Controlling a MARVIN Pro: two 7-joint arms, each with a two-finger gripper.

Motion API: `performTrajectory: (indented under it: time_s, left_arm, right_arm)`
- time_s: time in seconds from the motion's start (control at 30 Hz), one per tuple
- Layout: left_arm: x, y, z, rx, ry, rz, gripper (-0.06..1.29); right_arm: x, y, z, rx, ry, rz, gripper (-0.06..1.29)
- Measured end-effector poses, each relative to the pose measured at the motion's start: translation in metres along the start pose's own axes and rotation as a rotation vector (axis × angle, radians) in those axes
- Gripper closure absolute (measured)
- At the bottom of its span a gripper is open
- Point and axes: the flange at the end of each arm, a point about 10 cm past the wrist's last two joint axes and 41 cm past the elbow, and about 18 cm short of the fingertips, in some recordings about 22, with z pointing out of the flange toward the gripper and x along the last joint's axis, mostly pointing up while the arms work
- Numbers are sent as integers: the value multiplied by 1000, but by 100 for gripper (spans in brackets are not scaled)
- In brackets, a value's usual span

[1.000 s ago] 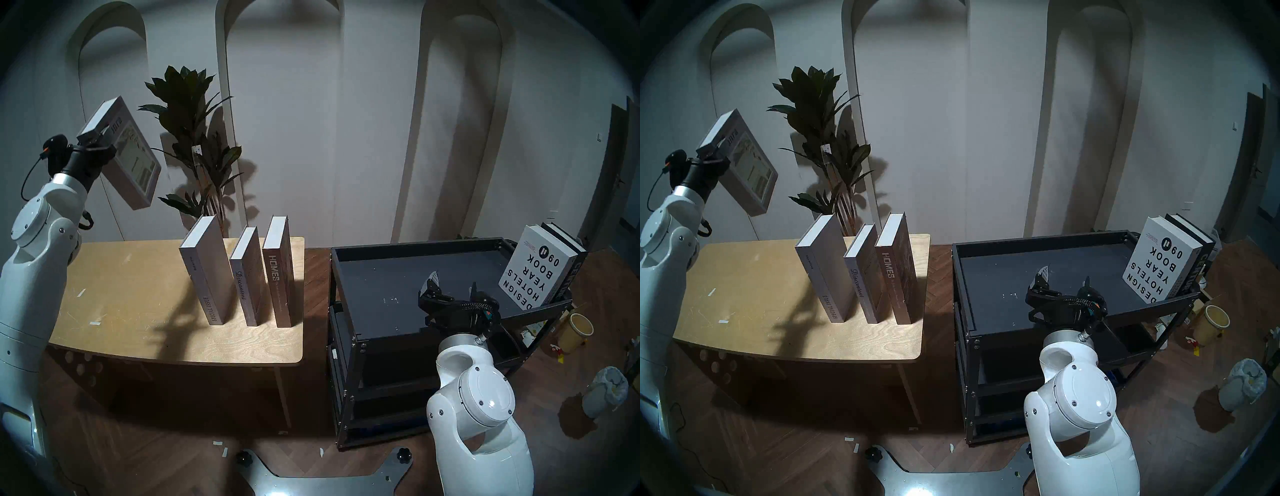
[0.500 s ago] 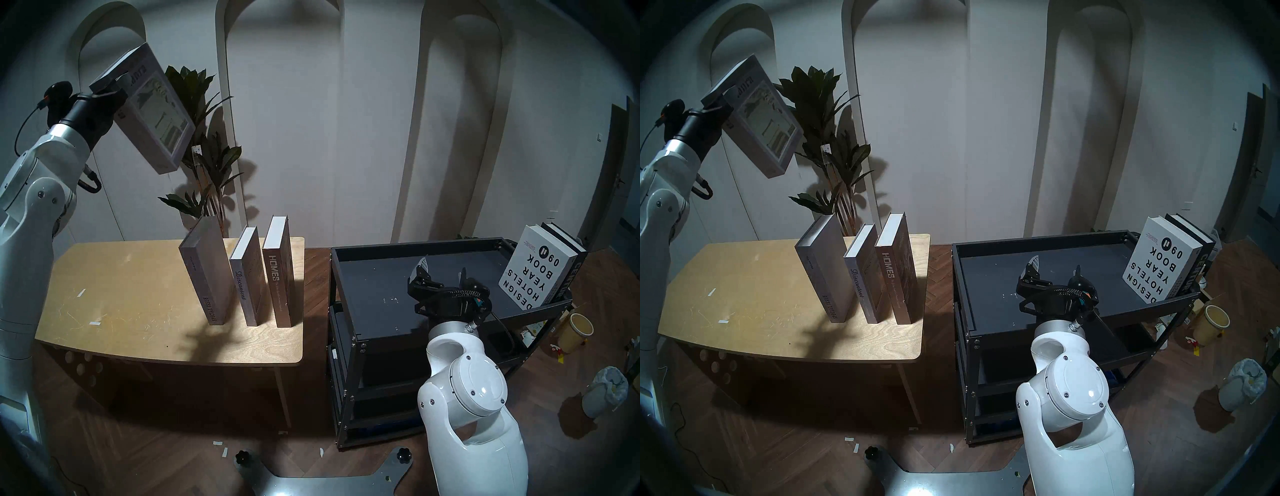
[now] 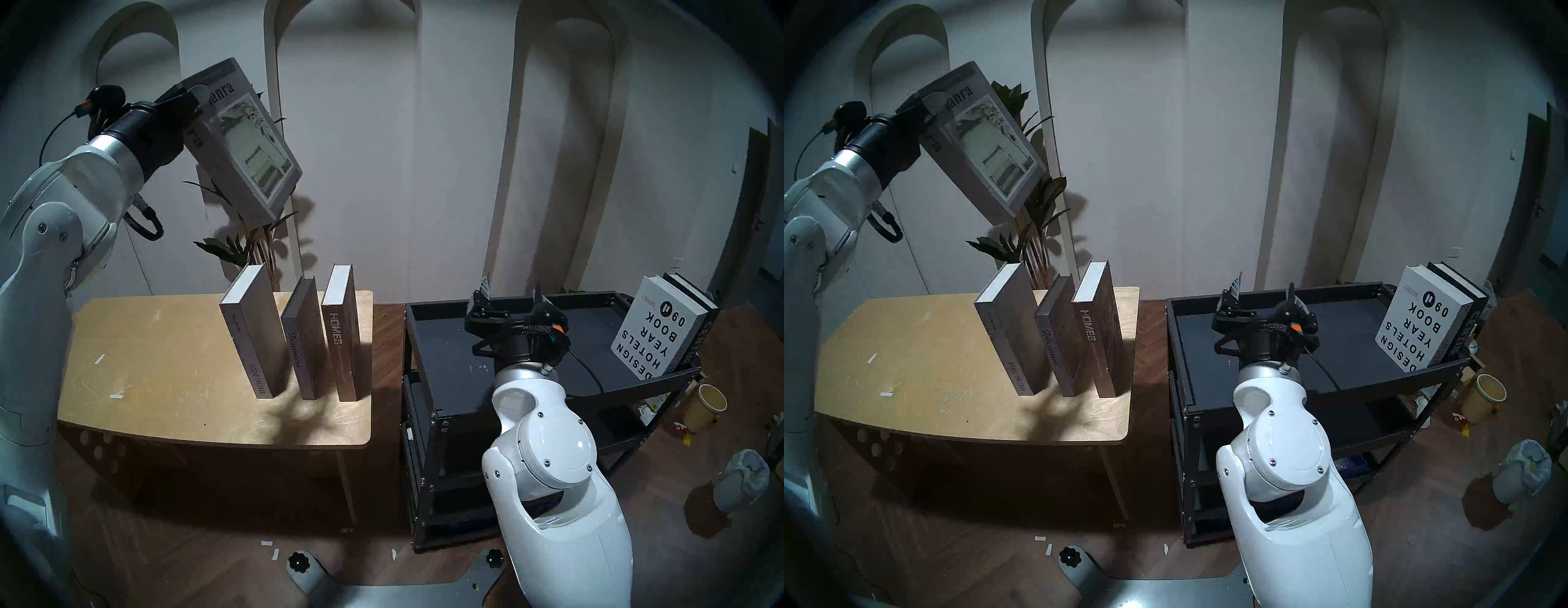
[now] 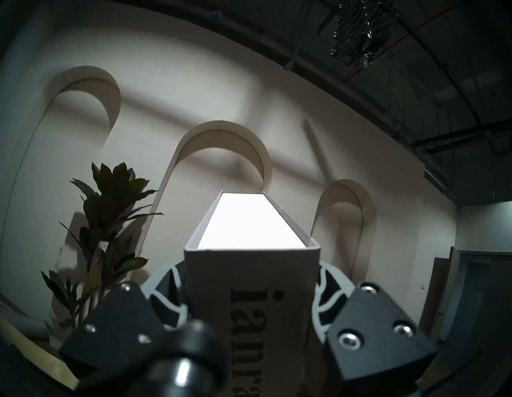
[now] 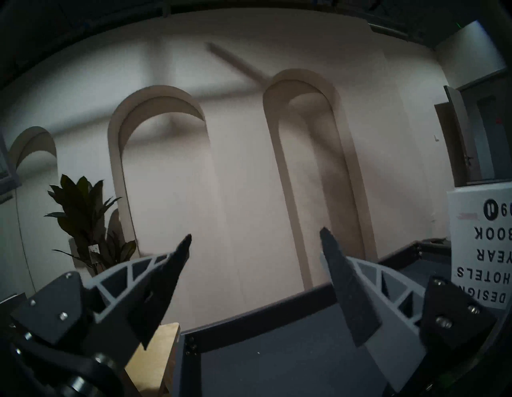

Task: Move the books from the display table onto the shelf, standing them upright with spines facing out and tallest at one end

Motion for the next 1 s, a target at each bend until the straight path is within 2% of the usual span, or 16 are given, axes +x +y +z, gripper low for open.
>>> performTrajectory:
  time_s: [0.4,0.57,0.63,0.67,0.87,1.0]
  left_arm:
    - [-19,31,6,-32,-89,-97,71]
    - [-26,42,8,-47,-116,-131,71]
    - [-28,44,9,-50,-122,-138,71]
    - [-31,48,10,-53,-132,-150,71]
    - [-41,58,14,-54,-166,-188,71]
    - [-45,62,16,-47,-181,-208,71]
  right_arm:
    - [-5,-70,-5,241,56,-160,0]
    - [2,-99,-15,360,115,-208,0]
    - [4,-106,-18,387,130,-216,0]
    - [7,-117,-22,431,155,-229,0]
    - [15,-147,-34,548,235,-275,0]
    - [9,-163,-36,598,261,-319,0]
